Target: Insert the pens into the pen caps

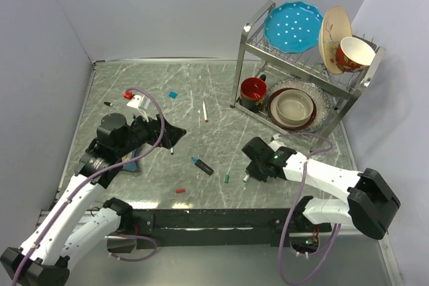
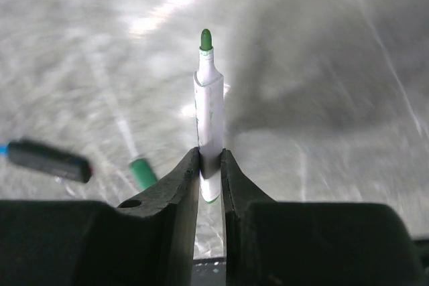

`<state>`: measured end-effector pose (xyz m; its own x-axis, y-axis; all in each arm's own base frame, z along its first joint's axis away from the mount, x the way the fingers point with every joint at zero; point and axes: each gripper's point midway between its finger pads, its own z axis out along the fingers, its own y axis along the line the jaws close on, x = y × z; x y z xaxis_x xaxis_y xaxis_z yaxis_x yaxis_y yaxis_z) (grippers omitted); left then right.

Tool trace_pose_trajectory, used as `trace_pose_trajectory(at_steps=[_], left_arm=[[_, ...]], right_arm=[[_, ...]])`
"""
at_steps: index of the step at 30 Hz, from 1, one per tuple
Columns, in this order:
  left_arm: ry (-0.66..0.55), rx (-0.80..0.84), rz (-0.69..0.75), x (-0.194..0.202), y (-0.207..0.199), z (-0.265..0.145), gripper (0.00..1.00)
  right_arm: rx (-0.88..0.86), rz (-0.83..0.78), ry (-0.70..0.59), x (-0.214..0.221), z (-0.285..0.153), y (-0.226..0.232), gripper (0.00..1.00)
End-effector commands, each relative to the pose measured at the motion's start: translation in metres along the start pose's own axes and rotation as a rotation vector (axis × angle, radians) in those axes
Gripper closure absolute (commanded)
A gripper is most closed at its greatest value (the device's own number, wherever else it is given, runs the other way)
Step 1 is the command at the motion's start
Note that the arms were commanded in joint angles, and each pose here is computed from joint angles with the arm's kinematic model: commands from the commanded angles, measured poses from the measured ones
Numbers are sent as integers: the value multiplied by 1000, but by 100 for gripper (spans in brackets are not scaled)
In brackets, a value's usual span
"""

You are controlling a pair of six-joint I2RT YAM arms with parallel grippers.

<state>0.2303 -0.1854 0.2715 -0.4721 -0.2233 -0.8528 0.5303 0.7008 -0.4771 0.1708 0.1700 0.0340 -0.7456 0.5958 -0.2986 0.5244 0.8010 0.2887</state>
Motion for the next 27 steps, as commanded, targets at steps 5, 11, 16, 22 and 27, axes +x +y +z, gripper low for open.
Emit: trace_pose_trajectory(at_steps=[5, 11, 16, 22, 27], left_arm=[[0, -35, -118, 0, 2, 1, 6], [54, -4, -182, 16, -1, 5, 10], [70, 39, -218, 20, -8, 9, 11], [93, 83, -248, 27, -12, 14, 13], [97, 163, -306, 32, -21, 21, 19]], right_arm=[[-255, -357, -109, -18, -12, 52, 100], [-368, -504, -123, -15, -20, 76, 100], [-471, -588, -135, -11, -33, 96, 100], [-640, -657, -146, 1, -58, 120, 100], [-808, -690, -176, 15, -94, 148, 100]])
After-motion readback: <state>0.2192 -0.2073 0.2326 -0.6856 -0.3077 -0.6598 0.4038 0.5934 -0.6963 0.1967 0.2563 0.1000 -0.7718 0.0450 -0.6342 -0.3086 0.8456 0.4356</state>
